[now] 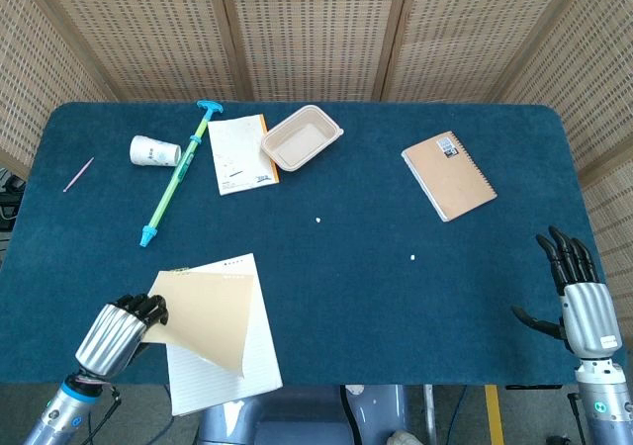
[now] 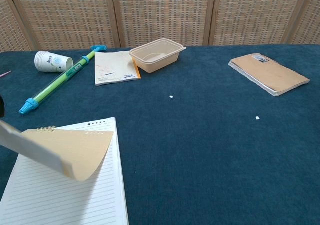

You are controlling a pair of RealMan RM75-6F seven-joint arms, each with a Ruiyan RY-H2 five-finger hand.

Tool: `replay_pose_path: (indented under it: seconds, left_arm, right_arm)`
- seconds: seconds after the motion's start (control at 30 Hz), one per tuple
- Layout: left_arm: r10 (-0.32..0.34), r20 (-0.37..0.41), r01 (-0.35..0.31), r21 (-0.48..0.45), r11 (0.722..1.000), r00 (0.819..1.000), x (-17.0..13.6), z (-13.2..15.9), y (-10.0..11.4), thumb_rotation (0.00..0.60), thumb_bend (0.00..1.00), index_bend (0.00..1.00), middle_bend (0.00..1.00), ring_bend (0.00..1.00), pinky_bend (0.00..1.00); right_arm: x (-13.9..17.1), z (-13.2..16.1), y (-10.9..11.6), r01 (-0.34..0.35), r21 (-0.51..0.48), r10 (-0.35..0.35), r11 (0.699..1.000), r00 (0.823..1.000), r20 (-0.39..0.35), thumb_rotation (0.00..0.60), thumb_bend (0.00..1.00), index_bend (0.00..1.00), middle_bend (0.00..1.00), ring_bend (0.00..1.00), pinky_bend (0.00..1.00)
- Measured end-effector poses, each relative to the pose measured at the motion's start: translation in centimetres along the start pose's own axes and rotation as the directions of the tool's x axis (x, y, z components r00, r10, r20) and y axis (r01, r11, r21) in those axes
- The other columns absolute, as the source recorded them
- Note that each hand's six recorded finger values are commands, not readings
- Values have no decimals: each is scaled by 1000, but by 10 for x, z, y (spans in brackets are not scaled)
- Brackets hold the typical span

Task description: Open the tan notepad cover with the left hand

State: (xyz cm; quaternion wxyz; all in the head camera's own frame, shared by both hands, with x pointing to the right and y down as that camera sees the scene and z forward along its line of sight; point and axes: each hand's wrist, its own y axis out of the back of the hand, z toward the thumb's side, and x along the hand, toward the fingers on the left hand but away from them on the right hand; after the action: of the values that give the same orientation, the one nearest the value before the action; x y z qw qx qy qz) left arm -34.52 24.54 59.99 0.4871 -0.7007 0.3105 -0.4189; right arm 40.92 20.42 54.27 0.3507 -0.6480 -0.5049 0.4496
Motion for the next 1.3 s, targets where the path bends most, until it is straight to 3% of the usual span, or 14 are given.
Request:
replay_pose_path:
  seconds: [0.4, 0.73, 1.03, 1.3]
  left_arm:
    - [-32, -131, 33, 7, 999, 991, 91, -40, -13, 600, 878, 818, 477, 487, 625]
    - [-10, -219, 14, 18, 1000, 976, 144, -61, -6, 600, 872, 807, 477, 487, 625]
    - [-15, -331, 41, 74, 996, 944, 179, -98, 1, 600, 862, 782, 462, 487, 625]
    - [-26, -440, 77, 100, 992, 898, 208, -135, 2, 600, 792, 680, 384, 431, 581]
  right_arm:
    - [-1, -2, -1, -5, -3, 5, 1000, 1000, 7, 600, 150, 22, 0, 0, 0]
    - [-3, -5, -1, -7, -9, 7, 1000, 1000, 14, 600, 150, 22, 0, 0, 0]
    - [-5, -8, -6, -23, -7, 23, 1000, 999, 23, 600, 150, 22, 0, 0, 0]
    - [-8, -13, -14, -49, 5, 49, 999, 998, 40, 600, 150, 22, 0, 0, 0]
